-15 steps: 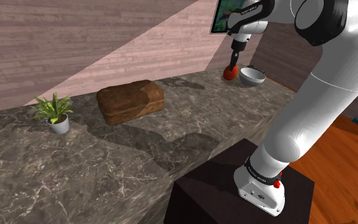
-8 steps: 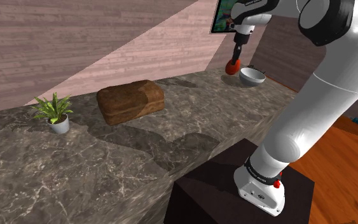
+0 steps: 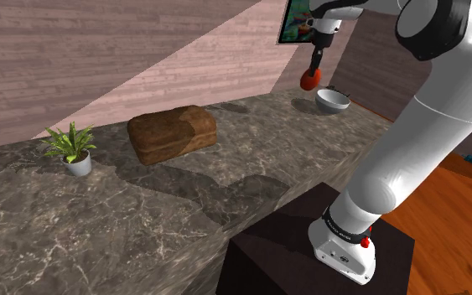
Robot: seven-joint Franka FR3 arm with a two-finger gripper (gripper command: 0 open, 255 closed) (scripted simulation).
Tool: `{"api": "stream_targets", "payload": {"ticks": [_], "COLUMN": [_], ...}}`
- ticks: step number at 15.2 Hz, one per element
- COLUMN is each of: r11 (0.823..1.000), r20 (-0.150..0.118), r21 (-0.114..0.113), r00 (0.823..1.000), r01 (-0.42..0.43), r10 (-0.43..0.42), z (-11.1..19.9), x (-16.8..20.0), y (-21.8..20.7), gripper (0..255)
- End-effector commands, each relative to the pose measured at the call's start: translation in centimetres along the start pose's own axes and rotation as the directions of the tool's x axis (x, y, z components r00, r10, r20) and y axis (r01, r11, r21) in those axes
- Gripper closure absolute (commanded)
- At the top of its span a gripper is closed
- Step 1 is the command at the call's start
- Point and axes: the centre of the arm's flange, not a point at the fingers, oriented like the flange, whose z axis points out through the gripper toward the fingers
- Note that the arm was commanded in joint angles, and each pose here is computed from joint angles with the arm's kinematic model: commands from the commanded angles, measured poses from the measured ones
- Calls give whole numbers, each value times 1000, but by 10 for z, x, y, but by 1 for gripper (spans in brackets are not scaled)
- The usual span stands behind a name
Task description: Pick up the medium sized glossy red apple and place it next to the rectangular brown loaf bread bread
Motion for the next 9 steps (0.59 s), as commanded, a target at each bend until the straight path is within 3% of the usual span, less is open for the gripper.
{"api": "stream_targets", "payload": {"ticks": [1,4,9], "r11": [1000,1000,1000], "r20": [0,0,0], "r21": [0,0,0], "r00": [1000,1000,1000], "r01": [0,0,0], "r10": [0,0,0], "z": [-11,-22,-26], "x": [0,0,32], "y": [0,1,-56], "gripper": [255,255,255]}}
